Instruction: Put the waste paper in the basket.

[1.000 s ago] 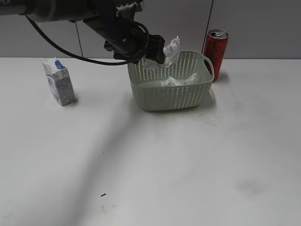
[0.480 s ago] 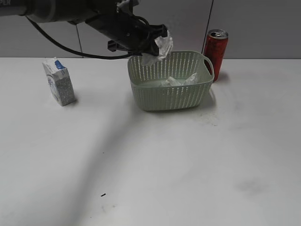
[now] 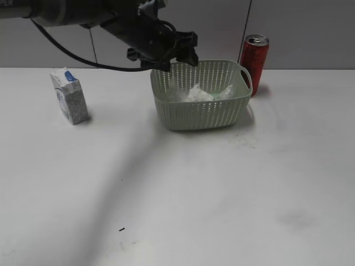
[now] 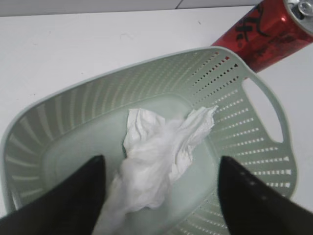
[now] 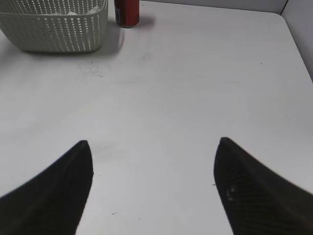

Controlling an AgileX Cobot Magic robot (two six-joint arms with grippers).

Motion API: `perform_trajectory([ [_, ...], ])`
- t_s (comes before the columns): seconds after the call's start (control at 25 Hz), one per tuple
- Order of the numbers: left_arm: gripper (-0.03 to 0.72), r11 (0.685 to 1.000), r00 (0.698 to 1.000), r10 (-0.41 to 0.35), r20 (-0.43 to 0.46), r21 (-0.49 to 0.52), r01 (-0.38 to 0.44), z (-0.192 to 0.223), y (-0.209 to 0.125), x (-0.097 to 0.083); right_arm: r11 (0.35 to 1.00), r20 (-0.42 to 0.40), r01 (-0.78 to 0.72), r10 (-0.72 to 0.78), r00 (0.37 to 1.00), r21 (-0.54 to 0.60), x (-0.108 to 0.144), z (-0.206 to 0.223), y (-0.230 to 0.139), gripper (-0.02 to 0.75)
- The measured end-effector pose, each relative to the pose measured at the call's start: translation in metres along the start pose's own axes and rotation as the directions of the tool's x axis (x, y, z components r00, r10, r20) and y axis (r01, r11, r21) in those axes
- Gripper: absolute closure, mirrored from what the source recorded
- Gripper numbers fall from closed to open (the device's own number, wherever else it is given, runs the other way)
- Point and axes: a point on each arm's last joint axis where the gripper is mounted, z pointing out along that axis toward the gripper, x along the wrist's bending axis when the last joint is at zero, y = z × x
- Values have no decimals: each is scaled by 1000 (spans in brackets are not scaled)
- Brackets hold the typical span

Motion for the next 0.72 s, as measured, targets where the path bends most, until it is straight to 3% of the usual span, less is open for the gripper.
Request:
perform_trajectory([
  [0.16, 34, 1000, 1000, -1, 1, 0, 1, 0, 0, 0, 1000, 0, 0, 0, 1000, 0, 0, 0, 0, 152],
  [0.4, 36, 1000, 1000, 15, 5, 11, -15, -13, 5, -3, 1000, 0, 0, 0, 1000, 0, 0, 0, 0, 152],
  [0.56, 64, 997, 996, 80, -38, -11, -81, -62, 26, 1, 1000, 0, 0, 0, 1000, 0, 0, 0, 0, 152],
  [0.72, 78, 989, 973, 150, -174, 20, -149, -130, 45, 27, 1000, 0, 0, 0, 1000, 0, 0, 0, 0, 152],
])
